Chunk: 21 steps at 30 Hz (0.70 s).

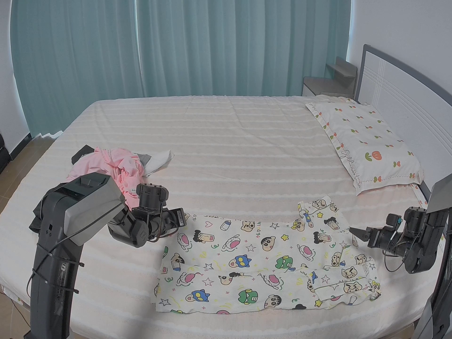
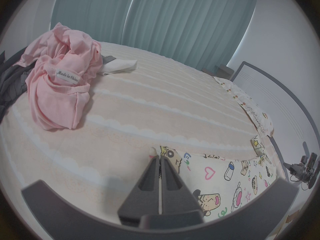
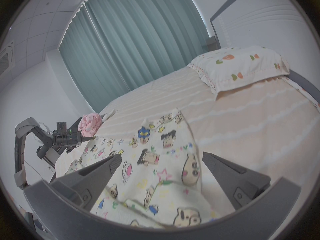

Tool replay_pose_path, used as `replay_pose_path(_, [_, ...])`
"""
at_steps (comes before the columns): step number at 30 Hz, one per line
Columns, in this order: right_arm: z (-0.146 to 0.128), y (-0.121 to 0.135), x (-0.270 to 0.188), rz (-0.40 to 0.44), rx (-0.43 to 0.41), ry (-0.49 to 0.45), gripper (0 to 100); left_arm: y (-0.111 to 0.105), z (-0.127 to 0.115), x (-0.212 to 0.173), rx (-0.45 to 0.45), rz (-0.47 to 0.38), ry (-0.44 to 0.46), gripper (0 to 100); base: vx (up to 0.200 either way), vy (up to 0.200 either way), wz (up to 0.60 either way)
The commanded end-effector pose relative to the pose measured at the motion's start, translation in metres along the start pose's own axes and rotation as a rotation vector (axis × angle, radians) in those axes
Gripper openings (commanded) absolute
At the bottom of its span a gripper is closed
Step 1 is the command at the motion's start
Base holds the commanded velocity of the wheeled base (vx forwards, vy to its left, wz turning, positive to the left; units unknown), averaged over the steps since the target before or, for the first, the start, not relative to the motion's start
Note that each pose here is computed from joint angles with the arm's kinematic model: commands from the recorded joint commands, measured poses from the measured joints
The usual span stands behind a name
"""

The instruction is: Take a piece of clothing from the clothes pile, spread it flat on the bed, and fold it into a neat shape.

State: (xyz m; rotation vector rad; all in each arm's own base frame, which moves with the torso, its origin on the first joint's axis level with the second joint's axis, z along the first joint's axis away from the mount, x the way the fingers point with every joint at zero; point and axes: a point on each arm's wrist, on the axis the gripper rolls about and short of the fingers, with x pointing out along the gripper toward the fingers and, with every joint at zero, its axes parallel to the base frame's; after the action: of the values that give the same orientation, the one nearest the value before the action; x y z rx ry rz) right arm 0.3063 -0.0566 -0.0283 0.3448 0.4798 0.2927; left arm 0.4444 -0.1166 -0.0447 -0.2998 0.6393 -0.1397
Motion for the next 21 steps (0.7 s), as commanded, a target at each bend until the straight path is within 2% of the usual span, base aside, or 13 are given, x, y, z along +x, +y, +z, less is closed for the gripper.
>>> replay_pose_path(1, [0.028,-0.001,0.039,0.000,0.005,-0.003,100,-0.006,0.000,0.000,-0.003,0.034,-0.041,0,0.000,0.000,0.00])
replay_pose_path(2, [0.039,-0.002,0.056,-0.014,0.004,-0.002,100,-0.009,0.000,0.000,-0.025,0.048,-0.053,0,0.000,0.000,0.00])
replay_pose_path(7, [0.046,-0.009,0.091,-0.057,0.026,0.058,100,-0.010,0.001,-0.001,-0.029,0.094,-0.083,0,0.000,0.000,0.00])
replay_pose_path(21, [0.057,-0.017,0.140,-0.089,0.066,0.165,100,-0.006,0.000,-0.001,-0.031,0.145,-0.097,0,0.000,0.000,0.00])
